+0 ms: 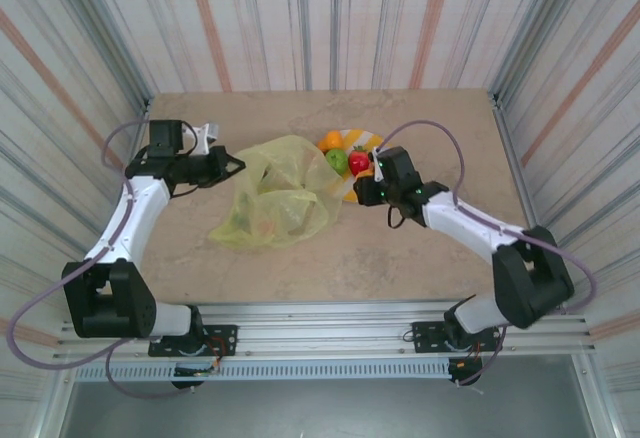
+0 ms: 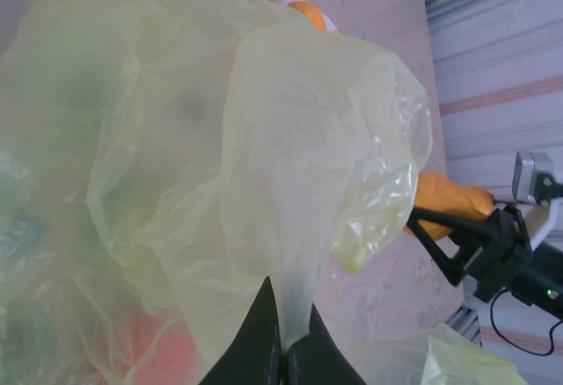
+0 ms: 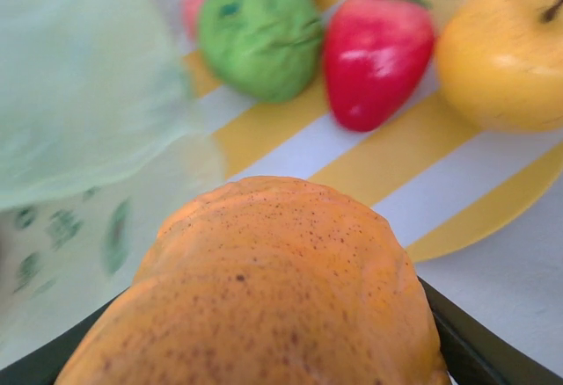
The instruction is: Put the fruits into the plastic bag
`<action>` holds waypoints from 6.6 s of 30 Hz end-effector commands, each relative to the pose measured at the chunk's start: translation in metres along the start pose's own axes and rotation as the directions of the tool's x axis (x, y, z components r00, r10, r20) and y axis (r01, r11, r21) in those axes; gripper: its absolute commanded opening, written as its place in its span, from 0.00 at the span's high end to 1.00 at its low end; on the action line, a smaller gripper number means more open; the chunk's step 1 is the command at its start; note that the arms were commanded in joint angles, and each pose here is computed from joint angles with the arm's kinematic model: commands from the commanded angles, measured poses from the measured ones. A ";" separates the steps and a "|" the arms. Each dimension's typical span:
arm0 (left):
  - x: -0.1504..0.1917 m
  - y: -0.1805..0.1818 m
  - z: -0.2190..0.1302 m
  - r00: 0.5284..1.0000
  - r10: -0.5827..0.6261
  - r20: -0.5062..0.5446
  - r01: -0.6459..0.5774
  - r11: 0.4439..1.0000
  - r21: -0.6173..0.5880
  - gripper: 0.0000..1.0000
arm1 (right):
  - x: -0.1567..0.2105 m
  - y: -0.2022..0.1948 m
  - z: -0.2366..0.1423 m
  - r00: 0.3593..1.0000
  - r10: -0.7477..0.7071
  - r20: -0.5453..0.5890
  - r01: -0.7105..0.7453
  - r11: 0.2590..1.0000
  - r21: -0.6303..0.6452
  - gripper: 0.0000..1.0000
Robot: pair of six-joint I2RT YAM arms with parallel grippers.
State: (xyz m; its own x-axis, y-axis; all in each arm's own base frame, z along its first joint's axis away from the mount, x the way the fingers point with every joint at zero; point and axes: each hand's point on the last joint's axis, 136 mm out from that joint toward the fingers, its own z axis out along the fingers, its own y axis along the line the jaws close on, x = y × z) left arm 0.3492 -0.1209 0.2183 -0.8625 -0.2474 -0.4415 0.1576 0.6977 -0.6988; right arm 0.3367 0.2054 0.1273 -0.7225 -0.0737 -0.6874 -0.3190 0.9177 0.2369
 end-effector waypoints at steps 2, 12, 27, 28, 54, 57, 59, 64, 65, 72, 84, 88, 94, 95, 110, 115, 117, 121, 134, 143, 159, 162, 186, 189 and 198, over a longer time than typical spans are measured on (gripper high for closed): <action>0.002 -0.010 0.004 1.000 0.008 -0.018 -0.007 0.999 0.031 0.98 | 0.012 0.053 -0.007 0.998 -0.062 0.026 0.066 0.975 -0.213 0.46; 0.010 -0.023 0.009 0.998 0.045 -0.043 -0.042 0.997 0.061 0.98 | 0.018 0.118 0.039 0.986 -0.167 0.016 0.162 0.925 -0.345 0.47; 0.011 -0.046 0.004 0.997 0.072 -0.034 -0.066 0.985 0.160 0.98 | 0.016 0.202 0.094 0.983 -0.183 0.016 0.171 0.883 -0.437 0.47; 0.011 -0.046 0.003 0.997 0.073 -0.032 -0.067 0.985 0.160 0.98 | 0.015 0.204 0.098 0.985 -0.171 0.016 0.161 0.885 -0.438 0.47; 0.012 -0.042 0.003 0.998 0.057 -0.032 -0.053 0.989 0.135 0.97 | 0.025 0.208 0.105 0.992 -0.118 -0.052 0.091 0.928 -0.361 0.11; 0.012 -0.040 0.003 0.998 0.052 -0.033 -0.047 0.991 0.124 0.98 | 0.023 0.203 0.095 0.993 -0.111 -0.045 0.087 0.930 -0.358 0.09; 0.011 -0.039 0.002 0.998 0.052 -0.029 -0.049 0.992 0.119 0.98 | 0.022 0.200 0.088 0.994 -0.105 -0.040 0.085 0.931 -0.355 0.08; 0.009 -0.033 0.001 0.999 0.042 -0.022 -0.040 0.995 0.095 0.98 | 0.023 0.187 0.071 0.994 -0.098 -0.041 0.079 0.938 -0.337 0.08; 0.009 -0.031 0.001 0.999 0.040 -0.021 -0.038 0.995 0.092 0.98 | 0.024 0.184 0.068 0.994 -0.098 -0.043 0.079 0.941 -0.330 0.09; 0.008 -0.025 -0.001 0.999 0.048 -0.012 -0.047 0.997 0.064 1.00 | 0.032 0.148 0.052 0.996 -0.066 -0.059 0.051 0.971 -0.234 0.10; 0.007 -0.010 0.004 0.998 0.063 -0.014 -0.063 0.998 -0.001 1.00 | 0.007 0.130 0.000 0.998 -0.021 0.053 0.036 0.950 -0.309 0.10; 0.007 -0.007 0.004 0.997 0.076 -0.013 -0.076 0.997 -0.011 1.00 | -0.014 0.124 -0.021 0.993 0.008 0.120 0.032 0.946 -0.322 0.10; 0.004 0.001 0.001 0.997 0.077 -0.001 -0.077 0.996 -0.053 1.00 | -0.040 0.086 -0.048 0.974 0.032 0.222 0.020 0.974 -0.227 0.09; 0.003 0.002 0.000 0.997 0.076 0.002 -0.076 0.995 -0.057 1.00 | -0.044 0.073 -0.049 0.972 0.043 0.230 0.001 0.982 -0.187 0.09; -0.002 0.005 -0.006 0.997 0.075 0.029 -0.074 0.996 -0.056 1.00 | -0.059 -0.107 0.009 0.981 0.174 0.090 -0.194 0.930 0.313 0.01; -0.003 0.005 -0.007 0.997 0.076 0.033 -0.074 0.996 -0.056 1.00 | -0.068 -0.108 0.044 0.984 0.180 0.009 -0.174 0.936 0.306 0.01; -0.003 0.005 -0.008 0.997 0.072 0.036 -0.070 0.996 -0.053 1.00 | -0.072 -0.111 0.057 0.983 0.183 -0.013 -0.170 0.932 0.321 0.01; -0.005 0.004 -0.010 0.997 0.069 0.044 -0.067 0.997 -0.048 1.00 | -0.079 -0.118 0.073 0.982 0.184 -0.034 -0.161 0.921 0.354 0.00; -0.009 0.000 -0.015 0.997 0.043 0.060 -0.042 0.999 -0.008 1.00 | -0.066 -0.138 0.094 0.968 0.220 -0.117 -0.156 0.902 0.401 0.07; -0.008 -0.002 -0.016 0.997 0.040 0.063 -0.040 0.999 0.001 1.00 | -0.054 -0.138 0.101 0.960 0.235 -0.154 -0.164 0.913 0.373 0.10; -0.008 -0.004 -0.016 0.997 0.040 0.064 -0.040 0.999 0.009 1.00 | -0.055 -0.137 0.111 0.960 0.226 -0.168 -0.157 0.925 0.345 0.21; -0.008 -0.005 -0.016 0.997 0.038 0.063 -0.039 0.999 0.010 1.00 | -0.060 -0.138 0.102 0.964 0.217 -0.152 -0.152 0.923 0.353 0.27; 0.002 -0.022 -0.007 0.998 0.060 0.024 -0.061 0.997 0.056 1.00 | 0.016 0.092 -0.008 0.994 -0.092 -0.060 0.069 0.948 -0.310 0.38; 0.003 -0.023 -0.006 0.998 0.065 0.019 -0.066 0.996 0.056 1.00 | 0.026 0.110 0.002 0.991 -0.113 -0.073 0.080 0.930 -0.360 0.39; 0.008 -0.031 -0.004 0.997 0.083 0.007 -0.083 0.994 0.073 1.00 | 0.023 0.159 0.040 0.986 -0.148 -0.073 0.101 0.891 -0.442 0.41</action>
State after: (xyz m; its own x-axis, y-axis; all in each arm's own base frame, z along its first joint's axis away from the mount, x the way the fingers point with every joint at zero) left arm 0.3438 -0.1369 0.2286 -0.8519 -0.2012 -0.4836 0.2317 0.6833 -0.6924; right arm 0.2814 0.3382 0.1007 -0.7379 -0.2800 -0.6141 -0.6005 0.6877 0.4080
